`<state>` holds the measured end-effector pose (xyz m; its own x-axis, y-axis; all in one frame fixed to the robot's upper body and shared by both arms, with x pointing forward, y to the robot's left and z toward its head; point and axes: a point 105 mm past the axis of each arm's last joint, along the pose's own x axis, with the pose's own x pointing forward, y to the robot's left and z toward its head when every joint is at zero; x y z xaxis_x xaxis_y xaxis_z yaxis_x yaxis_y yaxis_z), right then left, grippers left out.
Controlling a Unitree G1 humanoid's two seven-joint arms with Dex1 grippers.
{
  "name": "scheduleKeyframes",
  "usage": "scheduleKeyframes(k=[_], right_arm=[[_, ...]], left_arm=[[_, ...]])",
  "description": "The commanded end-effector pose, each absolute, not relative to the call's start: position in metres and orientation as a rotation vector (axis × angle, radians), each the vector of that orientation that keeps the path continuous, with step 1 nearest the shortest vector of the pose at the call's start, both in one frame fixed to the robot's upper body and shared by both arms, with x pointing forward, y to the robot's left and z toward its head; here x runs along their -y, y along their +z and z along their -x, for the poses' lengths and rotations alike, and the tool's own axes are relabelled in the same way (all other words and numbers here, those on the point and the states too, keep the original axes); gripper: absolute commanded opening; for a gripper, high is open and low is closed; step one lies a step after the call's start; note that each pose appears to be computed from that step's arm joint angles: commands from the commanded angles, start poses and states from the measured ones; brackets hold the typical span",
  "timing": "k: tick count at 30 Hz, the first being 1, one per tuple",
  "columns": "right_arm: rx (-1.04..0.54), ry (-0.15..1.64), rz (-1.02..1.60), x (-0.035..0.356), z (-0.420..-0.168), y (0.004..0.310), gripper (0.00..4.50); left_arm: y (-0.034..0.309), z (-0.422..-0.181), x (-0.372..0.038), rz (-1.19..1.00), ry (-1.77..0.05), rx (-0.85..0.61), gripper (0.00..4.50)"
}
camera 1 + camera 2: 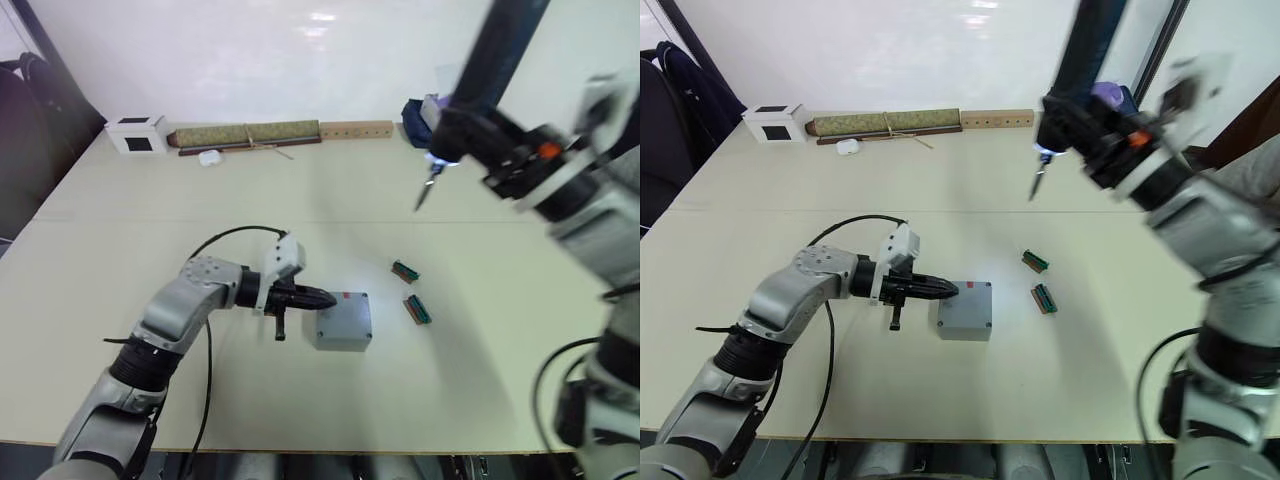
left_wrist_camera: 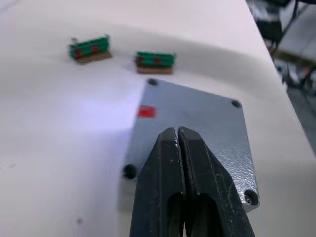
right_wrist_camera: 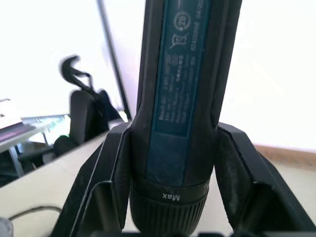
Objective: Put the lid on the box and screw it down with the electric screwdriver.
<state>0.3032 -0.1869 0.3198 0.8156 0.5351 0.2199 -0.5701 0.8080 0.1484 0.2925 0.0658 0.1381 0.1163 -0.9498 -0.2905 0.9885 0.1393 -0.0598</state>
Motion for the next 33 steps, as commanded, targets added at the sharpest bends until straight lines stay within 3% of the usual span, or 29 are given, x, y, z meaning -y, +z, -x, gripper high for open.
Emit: scheduleKeyframes(k=[1, 4, 10, 17, 25, 26, 30, 31, 33], right_arm=[[-0.120, 0.366, -0.082, 0.235, -0.316, 0.271, 1.85], [-0.410, 0.205, -0.022, 0.274, -0.313, 0.222, 1.85], [-0.700, 0.265, -0.068, 0.283, -0.288, 0.175, 1.85], [-0.871, 0.257, -0.071, 0.283, -0.278, 0.137, 1.85], [-0.857, 0.244, -0.011, 0.290, -0.284, 0.134, 1.85], [-0.858, 0.240, -0.008, 0.292, -0.284, 0.133, 2.85], [-0.860, 0.238, 0.014, 0.292, -0.285, 0.129, 4.18], [-0.858, 0.238, 0.022, 0.292, -0.285, 0.128, 4.40], [-0.845, 0.241, 0.034, 0.292, -0.286, 0.129, 4.40]], left_arm=[[0.166, -0.284, -0.061, -0.120, -1.474, -0.202, 0.00], [0.164, -0.276, -0.058, -0.135, -1.500, -0.212, 0.00], [0.157, -0.264, -0.053, -0.237, -1.553, -0.228, 0.00], [0.153, -0.263, -0.050, -0.328, -1.551, -0.204, 0.00], [0.151, -0.270, -0.057, -0.323, -1.499, -0.211, 0.00], [0.151, -0.271, -0.057, -0.320, -1.496, -0.210, 0.00], [0.152, -0.275, -0.059, -0.315, -1.490, -0.211, 0.00], [0.152, -0.276, -0.059, -0.315, -1.489, -0.211, 0.00], [0.153, -0.278, -0.060, -0.314, -1.486, -0.210, 0.00]])
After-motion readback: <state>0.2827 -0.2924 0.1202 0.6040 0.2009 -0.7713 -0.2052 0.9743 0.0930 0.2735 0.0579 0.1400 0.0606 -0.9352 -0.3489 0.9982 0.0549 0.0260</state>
